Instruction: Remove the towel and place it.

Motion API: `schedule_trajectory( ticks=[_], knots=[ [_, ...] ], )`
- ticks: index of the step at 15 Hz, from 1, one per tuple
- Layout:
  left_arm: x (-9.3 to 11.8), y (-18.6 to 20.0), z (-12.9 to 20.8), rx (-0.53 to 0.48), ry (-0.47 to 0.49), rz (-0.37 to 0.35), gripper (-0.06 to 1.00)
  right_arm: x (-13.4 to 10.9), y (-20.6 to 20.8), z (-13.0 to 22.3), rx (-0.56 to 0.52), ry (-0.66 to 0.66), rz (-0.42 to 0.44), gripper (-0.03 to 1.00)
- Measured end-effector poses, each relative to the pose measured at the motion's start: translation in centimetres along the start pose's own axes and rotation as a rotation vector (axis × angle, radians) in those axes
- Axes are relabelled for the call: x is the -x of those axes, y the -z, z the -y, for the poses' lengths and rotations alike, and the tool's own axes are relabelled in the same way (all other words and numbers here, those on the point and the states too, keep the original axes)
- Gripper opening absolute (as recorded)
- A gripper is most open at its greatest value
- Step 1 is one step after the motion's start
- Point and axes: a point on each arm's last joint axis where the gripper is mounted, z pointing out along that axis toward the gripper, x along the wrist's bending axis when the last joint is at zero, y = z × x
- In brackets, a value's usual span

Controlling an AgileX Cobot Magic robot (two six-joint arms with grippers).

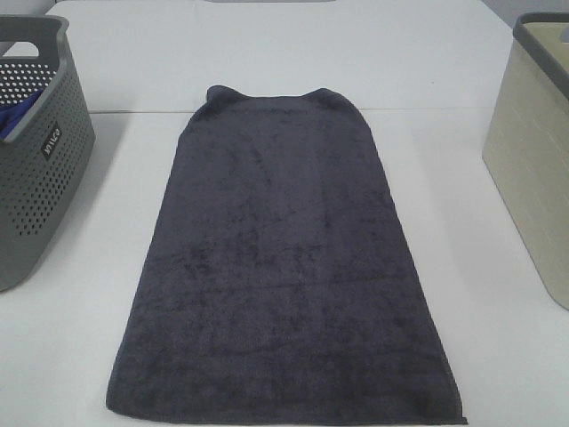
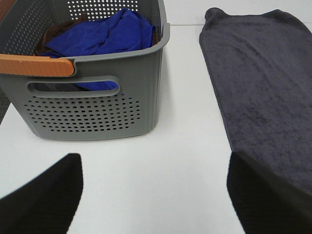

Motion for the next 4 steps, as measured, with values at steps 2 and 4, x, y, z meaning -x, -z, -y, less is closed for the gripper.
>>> schedule_trajectory(
  ticks=[2,4],
  knots=[
    [0.0,0.0,0.0,0.0,0.0,0.0,0.76,0.0,0.0,0.0,0.0,0.0,0.0,0.76],
    [0.0,0.0,0.0,0.0,0.0,0.0,0.76,0.0,0.0,0.0,0.0,0.0,0.0,0.76]
  ],
)
